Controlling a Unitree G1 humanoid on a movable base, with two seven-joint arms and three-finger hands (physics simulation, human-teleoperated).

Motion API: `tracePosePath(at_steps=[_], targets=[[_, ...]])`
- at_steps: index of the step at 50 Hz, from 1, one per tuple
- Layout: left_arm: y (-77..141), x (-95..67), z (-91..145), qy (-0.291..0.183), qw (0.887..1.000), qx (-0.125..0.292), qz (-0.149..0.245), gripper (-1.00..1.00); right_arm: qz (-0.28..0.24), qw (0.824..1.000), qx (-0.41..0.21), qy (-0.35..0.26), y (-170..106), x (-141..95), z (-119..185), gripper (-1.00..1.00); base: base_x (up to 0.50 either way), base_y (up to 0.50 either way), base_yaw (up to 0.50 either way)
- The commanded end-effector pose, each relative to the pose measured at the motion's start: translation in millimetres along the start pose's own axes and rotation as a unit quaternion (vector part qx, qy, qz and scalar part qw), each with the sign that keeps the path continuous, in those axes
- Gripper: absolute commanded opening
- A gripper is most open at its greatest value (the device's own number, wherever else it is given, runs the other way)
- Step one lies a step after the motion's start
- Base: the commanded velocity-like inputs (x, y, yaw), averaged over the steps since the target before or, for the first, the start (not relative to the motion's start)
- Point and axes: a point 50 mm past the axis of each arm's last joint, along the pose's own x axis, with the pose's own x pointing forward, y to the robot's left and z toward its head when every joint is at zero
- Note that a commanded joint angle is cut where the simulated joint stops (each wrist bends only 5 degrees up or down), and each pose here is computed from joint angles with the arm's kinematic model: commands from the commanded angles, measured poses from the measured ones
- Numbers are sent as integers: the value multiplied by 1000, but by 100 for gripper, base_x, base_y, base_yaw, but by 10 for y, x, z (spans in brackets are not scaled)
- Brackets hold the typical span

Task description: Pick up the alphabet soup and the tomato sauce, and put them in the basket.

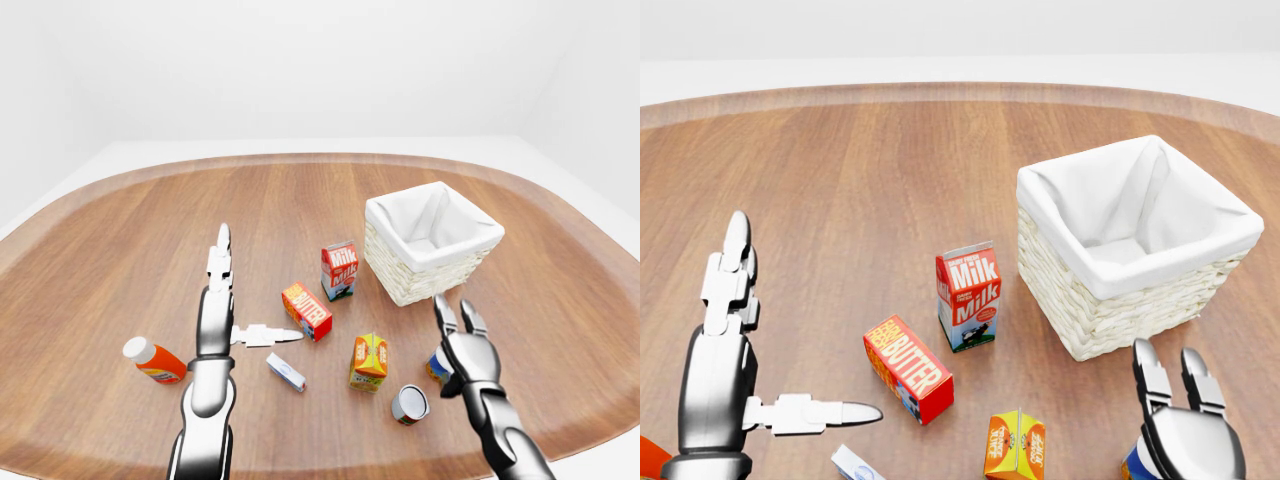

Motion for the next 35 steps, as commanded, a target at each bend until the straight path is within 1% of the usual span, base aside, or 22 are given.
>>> tracePosePath(at_steps=[1, 13, 23, 35], targets=[[5, -1, 16, -4, 1000, 5, -2, 100, 6, 1000, -6, 3, 62, 7, -33, 100, 0, 0, 0], [3, 4, 8, -2, 1000, 6, -2, 100, 13, 1000, -14, 8, 136, 29, -71, 100, 0, 0, 0], [7, 8, 16, -4, 1000, 4, 0, 100, 19, 1000, -13, 11, 144, 25, -95, 100, 0, 0, 0], [10, 12, 9, -3, 1000, 3, 1, 100, 24, 999, -19, 23, 193, 88, -165, 100, 0, 0, 0]])
